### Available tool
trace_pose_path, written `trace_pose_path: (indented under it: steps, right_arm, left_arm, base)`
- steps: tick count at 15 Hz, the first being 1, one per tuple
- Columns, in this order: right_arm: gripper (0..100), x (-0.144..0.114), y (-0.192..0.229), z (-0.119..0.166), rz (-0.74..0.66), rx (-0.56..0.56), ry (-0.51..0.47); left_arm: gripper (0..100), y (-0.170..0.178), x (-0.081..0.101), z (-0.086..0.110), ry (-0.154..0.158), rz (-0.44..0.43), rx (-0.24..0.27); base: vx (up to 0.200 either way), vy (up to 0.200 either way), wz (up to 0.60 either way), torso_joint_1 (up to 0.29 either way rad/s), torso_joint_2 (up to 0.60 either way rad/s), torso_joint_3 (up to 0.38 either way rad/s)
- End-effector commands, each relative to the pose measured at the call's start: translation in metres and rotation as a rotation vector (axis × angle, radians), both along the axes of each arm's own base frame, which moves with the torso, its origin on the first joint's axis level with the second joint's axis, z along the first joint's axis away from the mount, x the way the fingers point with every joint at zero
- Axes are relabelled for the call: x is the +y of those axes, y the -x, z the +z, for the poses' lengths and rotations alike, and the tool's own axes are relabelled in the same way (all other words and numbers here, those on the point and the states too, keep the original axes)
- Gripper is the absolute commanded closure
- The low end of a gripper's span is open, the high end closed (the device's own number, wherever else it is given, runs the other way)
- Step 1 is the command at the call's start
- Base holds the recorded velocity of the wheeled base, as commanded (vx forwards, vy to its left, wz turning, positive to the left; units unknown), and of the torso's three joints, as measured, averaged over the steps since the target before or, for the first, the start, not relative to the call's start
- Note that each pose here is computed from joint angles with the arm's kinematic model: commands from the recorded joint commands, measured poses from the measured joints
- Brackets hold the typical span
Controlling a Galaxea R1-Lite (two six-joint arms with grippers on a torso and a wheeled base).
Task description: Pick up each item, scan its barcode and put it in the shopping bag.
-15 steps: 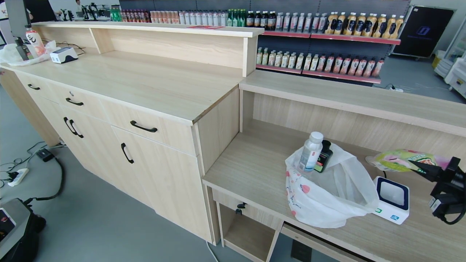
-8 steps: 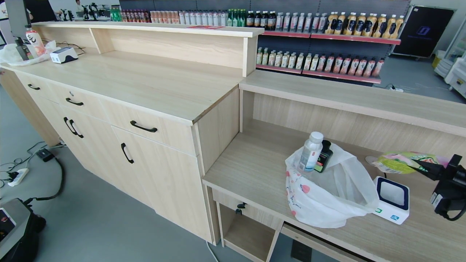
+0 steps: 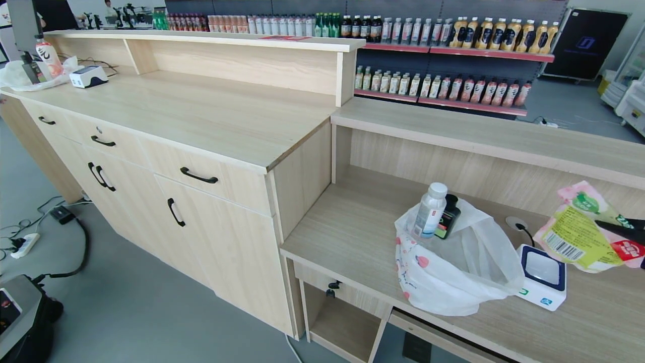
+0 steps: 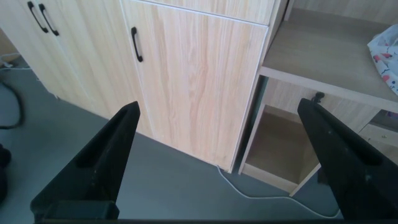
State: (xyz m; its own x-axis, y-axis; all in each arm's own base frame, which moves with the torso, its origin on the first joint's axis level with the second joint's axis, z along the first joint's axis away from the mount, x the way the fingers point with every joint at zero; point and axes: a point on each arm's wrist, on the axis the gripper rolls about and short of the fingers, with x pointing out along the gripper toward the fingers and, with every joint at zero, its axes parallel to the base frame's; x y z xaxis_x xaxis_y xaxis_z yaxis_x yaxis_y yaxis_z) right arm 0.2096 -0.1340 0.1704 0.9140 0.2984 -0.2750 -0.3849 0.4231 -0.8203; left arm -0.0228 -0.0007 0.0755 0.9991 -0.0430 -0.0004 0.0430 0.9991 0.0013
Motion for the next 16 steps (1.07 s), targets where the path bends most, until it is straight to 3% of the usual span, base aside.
trace_pose_path:
  steps: [1,2,4,7,12,16]
  right_arm:
    - [100,0.042,0.041,0.029,-0.080,0.034,-0.146]
    - [100,0.058,0.050,0.029,-0.118,0.141,-0.333]
    - [100,0.069,0.061,0.027,-0.164,0.244,-0.480]
    - [100,0.075,0.065,0.030,-0.202,0.293,-0.628]
    - [100,0.077,0.062,0.035,-0.221,0.318,-0.740]
    - [100,0.077,0.047,0.032,-0.208,0.325,-0.749]
  left_arm:
    - [0,0.000,0.000,0.000,0.000,0.000,0.001]
    - [0,0.000,0.000,0.000,0.001,0.000,0.001]
    - [0,0.000,0.000,0.000,0.001,0.000,0.001]
    - [0,0.000,0.000,0.000,0.000,0.000,0.001]
    - [0,0.000,0.000,0.000,0.000,0.000,0.001]
    - [0,0.000,0.000,0.000,0.000,0.000,0.001]
  base:
    - [0.000,0.000,0.00,0.000,0.00,0.000]
    - [0.000,0.000,0.00,0.000,0.00,0.000]
    - [0.000,0.000,0.00,0.000,0.00,0.000]
    - [0.000,0.000,0.00,0.000,0.00,0.000]
    - [0.000,0.000,0.00,0.000,0.00,0.000]
    - [0.000,0.000,0.60,-0.001,0.00,0.004]
